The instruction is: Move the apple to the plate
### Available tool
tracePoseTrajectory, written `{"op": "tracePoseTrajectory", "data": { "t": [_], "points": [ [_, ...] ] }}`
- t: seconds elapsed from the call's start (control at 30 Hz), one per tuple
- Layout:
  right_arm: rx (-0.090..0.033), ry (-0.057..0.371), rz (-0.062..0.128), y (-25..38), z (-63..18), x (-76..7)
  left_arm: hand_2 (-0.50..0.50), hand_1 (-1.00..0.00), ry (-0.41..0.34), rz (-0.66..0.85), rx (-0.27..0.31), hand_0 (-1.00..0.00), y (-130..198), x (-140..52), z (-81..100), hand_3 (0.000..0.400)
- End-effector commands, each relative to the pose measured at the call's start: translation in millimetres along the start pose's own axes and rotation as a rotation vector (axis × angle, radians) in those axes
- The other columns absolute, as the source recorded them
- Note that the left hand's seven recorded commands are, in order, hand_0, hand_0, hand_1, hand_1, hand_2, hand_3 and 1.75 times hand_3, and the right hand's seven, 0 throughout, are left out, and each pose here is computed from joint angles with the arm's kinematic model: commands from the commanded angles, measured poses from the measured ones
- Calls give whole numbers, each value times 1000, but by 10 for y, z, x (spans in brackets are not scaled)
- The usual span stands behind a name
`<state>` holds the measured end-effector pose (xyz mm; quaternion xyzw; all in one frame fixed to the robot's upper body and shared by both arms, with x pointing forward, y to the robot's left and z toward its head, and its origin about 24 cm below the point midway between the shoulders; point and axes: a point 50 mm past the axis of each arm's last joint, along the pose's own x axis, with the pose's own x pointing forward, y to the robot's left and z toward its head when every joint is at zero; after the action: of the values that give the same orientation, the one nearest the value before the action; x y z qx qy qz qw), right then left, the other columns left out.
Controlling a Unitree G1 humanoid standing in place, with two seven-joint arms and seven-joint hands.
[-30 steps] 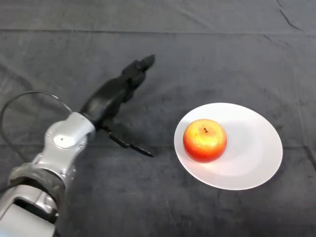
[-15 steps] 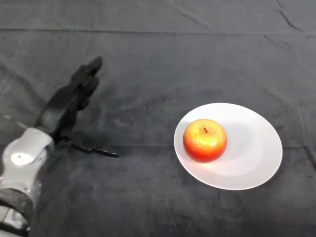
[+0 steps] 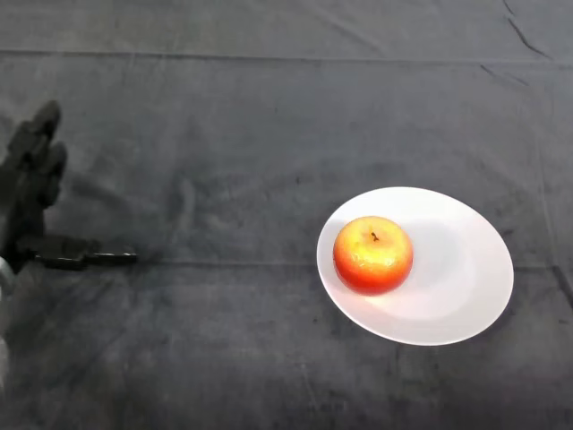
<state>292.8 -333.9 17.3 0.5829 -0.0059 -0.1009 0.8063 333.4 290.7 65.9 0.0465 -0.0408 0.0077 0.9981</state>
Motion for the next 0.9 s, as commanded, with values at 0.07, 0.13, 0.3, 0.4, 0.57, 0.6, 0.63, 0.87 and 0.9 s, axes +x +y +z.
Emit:
{"op": "tracePoseTrajectory", "data": {
  "t": [0.07,0.13,0.3,0.4,0.57,0.6,0.63,0.87,0.9],
  "points": [
    [-3,-21,0,10,63,-7,0,0,70,128,-13,0,351,-210,-112,0],
    [-3,-21,0,10,63,-7,0,0,74,162,-37,0,401,-239,-126,0],
    [-3,-21,0,10,63,-7,0,0,84,243,-103,0,494,-296,-163,0],
    [-3,-21,0,10,63,-7,0,0,85,280,-133,0,547,-316,-163,0],
    [-3,-21,0,10,63,-7,0,0,82,339,-171,0,667,-370,-149,0],
    [-3,-21,0,10,63,-7,0,0,80,351,-179,0,689,-381,-147,0],
    [-3,-21,0,10,63,-7,0,0,79,362,-185,0,710,-391,-144,0],
    [-3,-21,0,10,63,-7,0,0,67,442,-234,0,845,-467,-132,0],
    [-3,-21,0,10,63,-7,0,0,66,453,-242,0,865,-479,-131,0]
  ]
}}
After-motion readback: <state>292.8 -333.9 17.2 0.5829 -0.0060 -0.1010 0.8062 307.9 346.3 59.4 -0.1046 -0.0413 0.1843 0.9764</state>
